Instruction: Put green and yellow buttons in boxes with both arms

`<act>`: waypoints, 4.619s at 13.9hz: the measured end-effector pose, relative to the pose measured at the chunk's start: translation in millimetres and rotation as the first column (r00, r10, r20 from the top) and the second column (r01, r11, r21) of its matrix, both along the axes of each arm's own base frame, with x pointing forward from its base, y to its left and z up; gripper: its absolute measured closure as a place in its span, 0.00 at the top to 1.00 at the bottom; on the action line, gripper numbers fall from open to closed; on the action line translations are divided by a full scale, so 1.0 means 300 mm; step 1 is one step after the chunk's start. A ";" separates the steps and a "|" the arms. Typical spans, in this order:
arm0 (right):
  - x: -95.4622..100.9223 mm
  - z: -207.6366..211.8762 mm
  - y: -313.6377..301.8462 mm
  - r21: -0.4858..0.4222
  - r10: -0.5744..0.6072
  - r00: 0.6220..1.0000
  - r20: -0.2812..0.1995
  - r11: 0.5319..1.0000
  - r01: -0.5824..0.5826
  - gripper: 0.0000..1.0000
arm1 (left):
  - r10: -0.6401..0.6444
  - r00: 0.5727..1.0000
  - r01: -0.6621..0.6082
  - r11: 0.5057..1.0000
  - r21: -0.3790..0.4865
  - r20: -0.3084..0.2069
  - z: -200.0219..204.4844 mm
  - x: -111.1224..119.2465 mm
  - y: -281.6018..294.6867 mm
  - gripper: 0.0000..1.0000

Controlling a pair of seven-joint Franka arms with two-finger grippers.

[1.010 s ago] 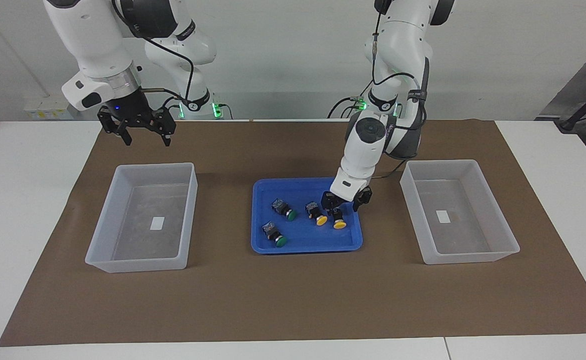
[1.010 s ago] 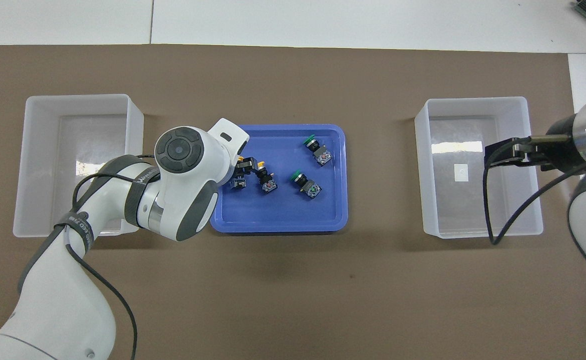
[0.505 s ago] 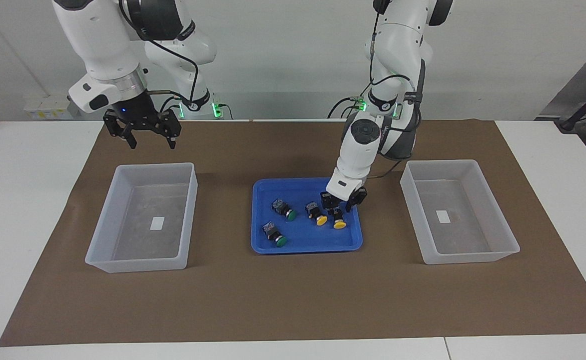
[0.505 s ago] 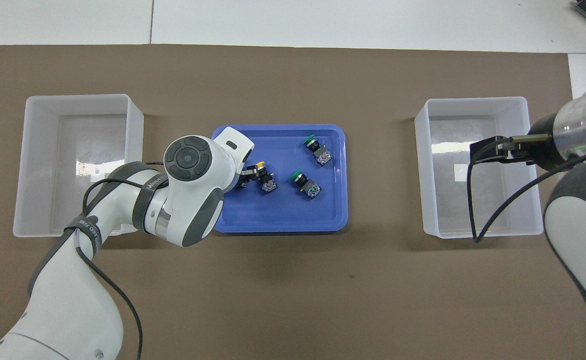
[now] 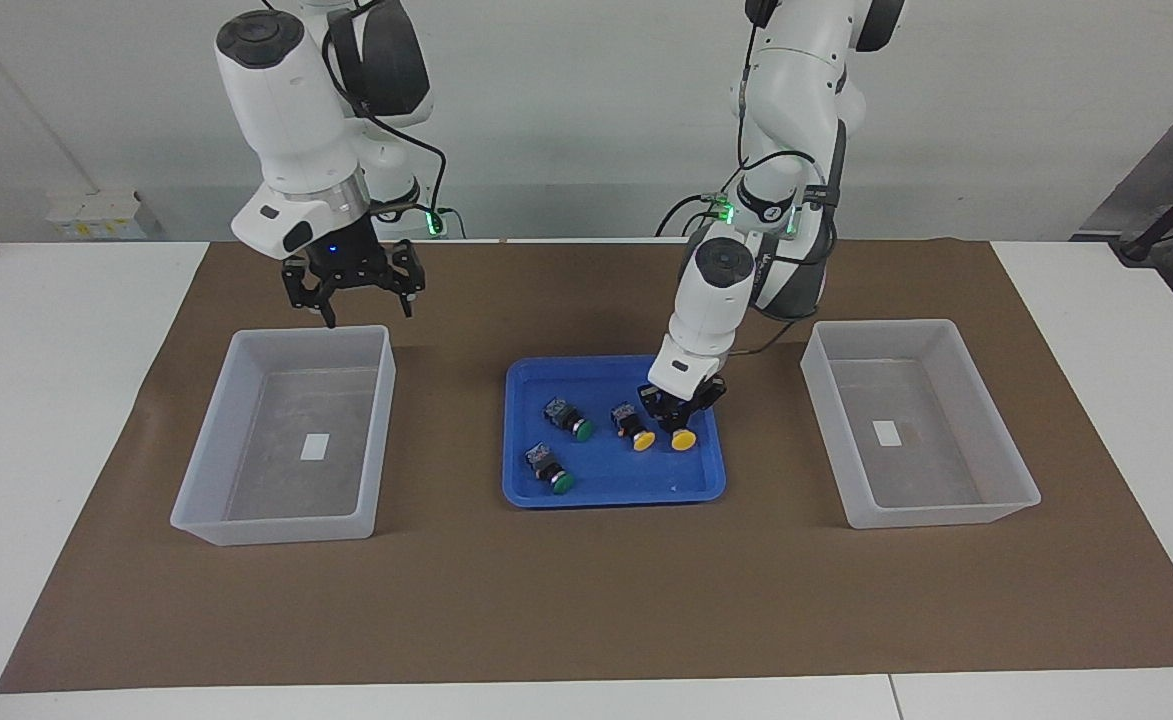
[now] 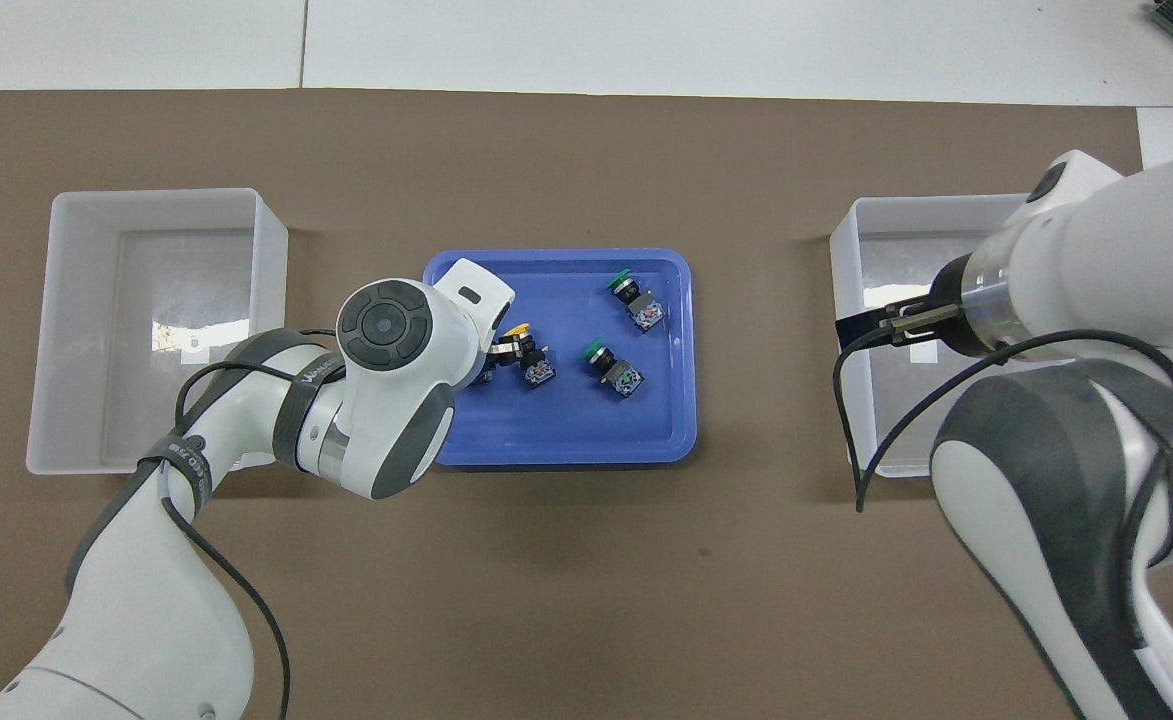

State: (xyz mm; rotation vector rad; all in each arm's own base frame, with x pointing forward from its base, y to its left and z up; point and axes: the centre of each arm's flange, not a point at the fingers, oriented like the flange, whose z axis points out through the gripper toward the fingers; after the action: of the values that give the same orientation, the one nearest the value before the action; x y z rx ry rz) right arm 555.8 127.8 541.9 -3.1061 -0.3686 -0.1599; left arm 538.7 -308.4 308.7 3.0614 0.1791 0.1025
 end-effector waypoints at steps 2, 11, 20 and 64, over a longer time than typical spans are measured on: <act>0.004 -0.072 0.071 0.005 0.064 0.997 0.037 0.998 -0.064 1.00 | 0.002 1.000 -0.002 1.000 0.000 0.000 0.000 0.001 0.002 0.33; 0.141 -0.413 0.281 0.013 0.256 0.947 0.196 0.965 -0.263 1.00 | 0.066 0.996 -0.063 0.997 0.039 -0.063 0.321 0.156 0.093 0.33; 0.120 -0.688 0.527 0.068 0.321 0.917 0.237 0.936 -0.345 1.00 | -0.059 0.992 0.065 0.996 0.054 -0.108 0.550 0.364 0.797 0.33; 0.147 -0.519 -0.571 0.072 -0.264 0.945 0.196 0.964 0.255 0.40 | 0.398 0.915 -0.398 0.917 0.006 -0.065 0.246 0.074 0.007 0.74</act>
State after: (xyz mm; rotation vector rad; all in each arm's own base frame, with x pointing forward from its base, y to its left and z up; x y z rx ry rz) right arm 599.8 -43.4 386.2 -3.0860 0.0470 -0.4845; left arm 560.9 -306.2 382.5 2.9725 0.8048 0.0240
